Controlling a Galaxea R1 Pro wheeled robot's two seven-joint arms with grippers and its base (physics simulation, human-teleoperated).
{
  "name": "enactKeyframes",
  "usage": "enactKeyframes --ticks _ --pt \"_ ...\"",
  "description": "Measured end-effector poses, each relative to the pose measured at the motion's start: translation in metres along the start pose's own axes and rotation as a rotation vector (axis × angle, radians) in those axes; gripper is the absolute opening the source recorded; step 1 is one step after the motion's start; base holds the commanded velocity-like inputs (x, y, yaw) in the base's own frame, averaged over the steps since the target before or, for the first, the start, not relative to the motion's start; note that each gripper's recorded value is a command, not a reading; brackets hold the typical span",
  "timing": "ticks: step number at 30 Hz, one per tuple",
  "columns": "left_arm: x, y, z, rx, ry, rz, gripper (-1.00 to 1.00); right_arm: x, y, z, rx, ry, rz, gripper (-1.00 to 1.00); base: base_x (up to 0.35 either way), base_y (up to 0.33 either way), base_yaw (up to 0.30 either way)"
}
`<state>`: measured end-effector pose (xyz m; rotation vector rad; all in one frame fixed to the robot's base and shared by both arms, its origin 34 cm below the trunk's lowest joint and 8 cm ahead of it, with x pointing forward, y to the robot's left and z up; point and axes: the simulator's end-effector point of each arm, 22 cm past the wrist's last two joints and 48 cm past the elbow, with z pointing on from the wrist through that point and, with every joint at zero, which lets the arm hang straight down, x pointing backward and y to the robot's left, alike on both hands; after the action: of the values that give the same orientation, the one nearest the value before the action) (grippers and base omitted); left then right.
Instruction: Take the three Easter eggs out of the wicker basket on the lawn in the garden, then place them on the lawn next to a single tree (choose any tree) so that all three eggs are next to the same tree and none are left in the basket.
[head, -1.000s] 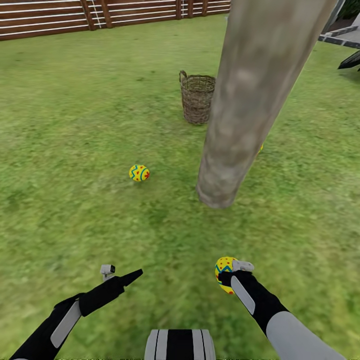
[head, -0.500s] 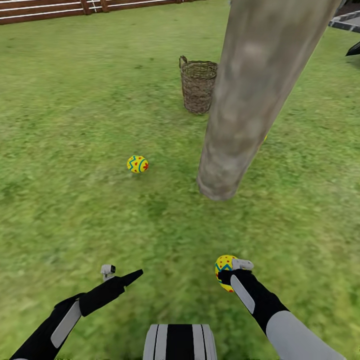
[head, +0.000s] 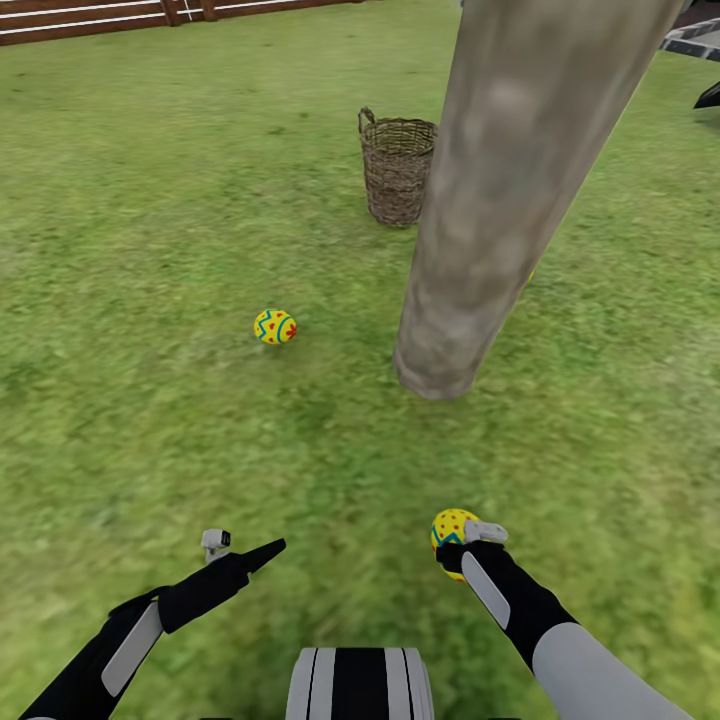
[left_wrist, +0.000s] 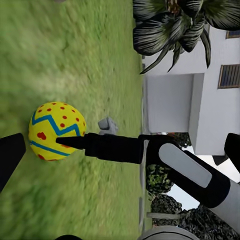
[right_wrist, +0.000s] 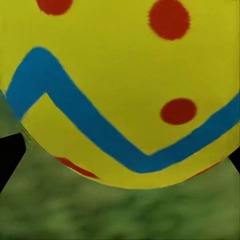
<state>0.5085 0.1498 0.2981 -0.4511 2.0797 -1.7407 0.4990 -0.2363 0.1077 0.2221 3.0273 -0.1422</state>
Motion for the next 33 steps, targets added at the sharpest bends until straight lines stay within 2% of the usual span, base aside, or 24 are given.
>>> enactKeyframes --ticks 33 --pt "-0.005 -0.010 0.001 0.010 -0.004 0.022 1.00 -0.012 0.001 -0.010 -0.004 -0.027 0.003 1.00 -0.012 0.000 0.000"
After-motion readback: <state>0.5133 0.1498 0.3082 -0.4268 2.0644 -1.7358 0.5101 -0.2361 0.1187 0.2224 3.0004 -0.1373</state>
